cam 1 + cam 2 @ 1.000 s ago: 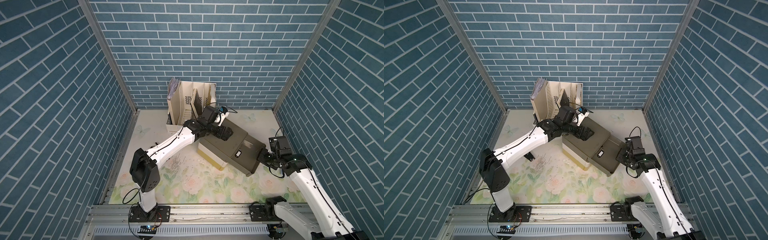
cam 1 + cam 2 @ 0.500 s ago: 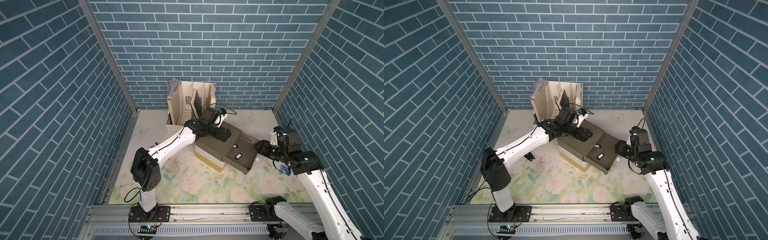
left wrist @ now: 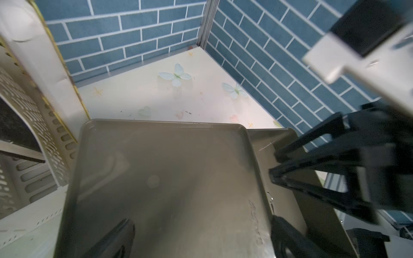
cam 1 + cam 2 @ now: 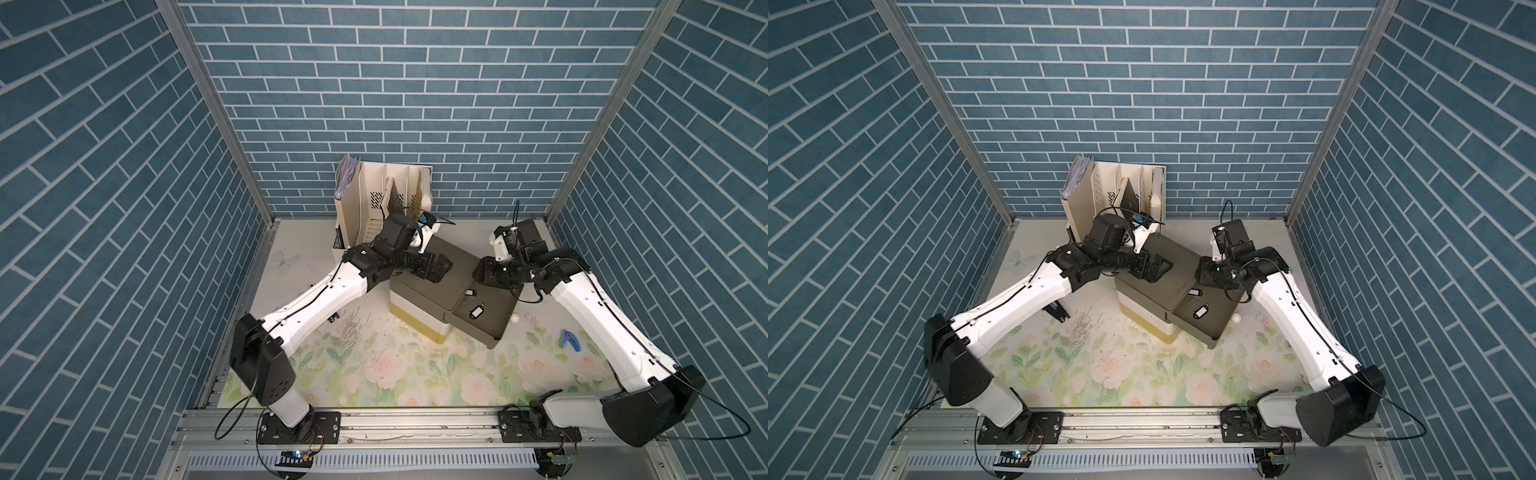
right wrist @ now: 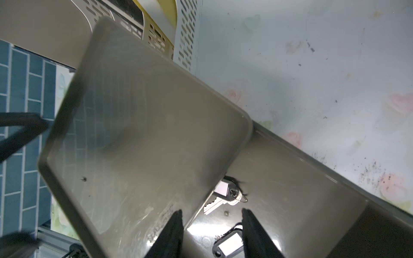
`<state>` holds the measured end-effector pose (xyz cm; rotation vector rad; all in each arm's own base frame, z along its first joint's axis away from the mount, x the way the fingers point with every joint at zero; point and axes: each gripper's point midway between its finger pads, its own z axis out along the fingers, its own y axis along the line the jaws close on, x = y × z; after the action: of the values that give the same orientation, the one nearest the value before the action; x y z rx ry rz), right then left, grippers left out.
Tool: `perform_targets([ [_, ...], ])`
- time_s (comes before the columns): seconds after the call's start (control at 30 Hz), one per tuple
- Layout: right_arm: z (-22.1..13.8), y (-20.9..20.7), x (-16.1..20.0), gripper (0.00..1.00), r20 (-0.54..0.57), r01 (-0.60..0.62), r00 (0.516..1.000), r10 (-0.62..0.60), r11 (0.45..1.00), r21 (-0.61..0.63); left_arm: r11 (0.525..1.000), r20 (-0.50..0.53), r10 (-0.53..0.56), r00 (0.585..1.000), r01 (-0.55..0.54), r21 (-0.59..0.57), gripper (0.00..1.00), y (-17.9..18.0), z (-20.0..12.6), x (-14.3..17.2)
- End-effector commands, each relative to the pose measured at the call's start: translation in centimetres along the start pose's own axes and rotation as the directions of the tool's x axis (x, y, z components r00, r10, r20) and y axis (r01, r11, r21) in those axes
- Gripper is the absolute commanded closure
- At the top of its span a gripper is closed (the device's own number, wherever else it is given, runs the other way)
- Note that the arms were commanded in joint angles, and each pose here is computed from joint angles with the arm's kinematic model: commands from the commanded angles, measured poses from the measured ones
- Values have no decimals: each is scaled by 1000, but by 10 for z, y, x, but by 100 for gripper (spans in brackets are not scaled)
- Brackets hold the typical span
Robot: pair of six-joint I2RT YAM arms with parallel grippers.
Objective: Take the keys out of the drawer
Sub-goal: Pick up the key from the drawer.
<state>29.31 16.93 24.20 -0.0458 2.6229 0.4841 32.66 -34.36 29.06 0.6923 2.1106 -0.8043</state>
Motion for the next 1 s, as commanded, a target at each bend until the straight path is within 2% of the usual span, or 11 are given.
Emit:
perform_targets([
  [0.0,-6,-6,8,54,10,9,1000,-10,999,40,999,60,-45,997,43,21,0,4,-11,-1],
  [0.23,-6,-25,34,56,-2,-20,1000,21,997,79,998,88,-60,994,60,6,0,18,-35,6],
  [0.5,11,-23,55,57,-91,-10,996,13,999,42,996,111,-77,991,72,47,0,13,-35,6],
  [0.67,8,-24,51,57,-80,1,997,3,999,51,998,98,-66,993,63,28,0,18,-35,8],
  [0.77,7,-15,49,57,-75,-10,997,11,1000,22,996,122,-89,989,84,42,0,15,-40,9],
  [0.97,15,-26,63,57,-103,-21,994,28,998,65,987,148,-152,977,143,73,0,12,-48,16],
])
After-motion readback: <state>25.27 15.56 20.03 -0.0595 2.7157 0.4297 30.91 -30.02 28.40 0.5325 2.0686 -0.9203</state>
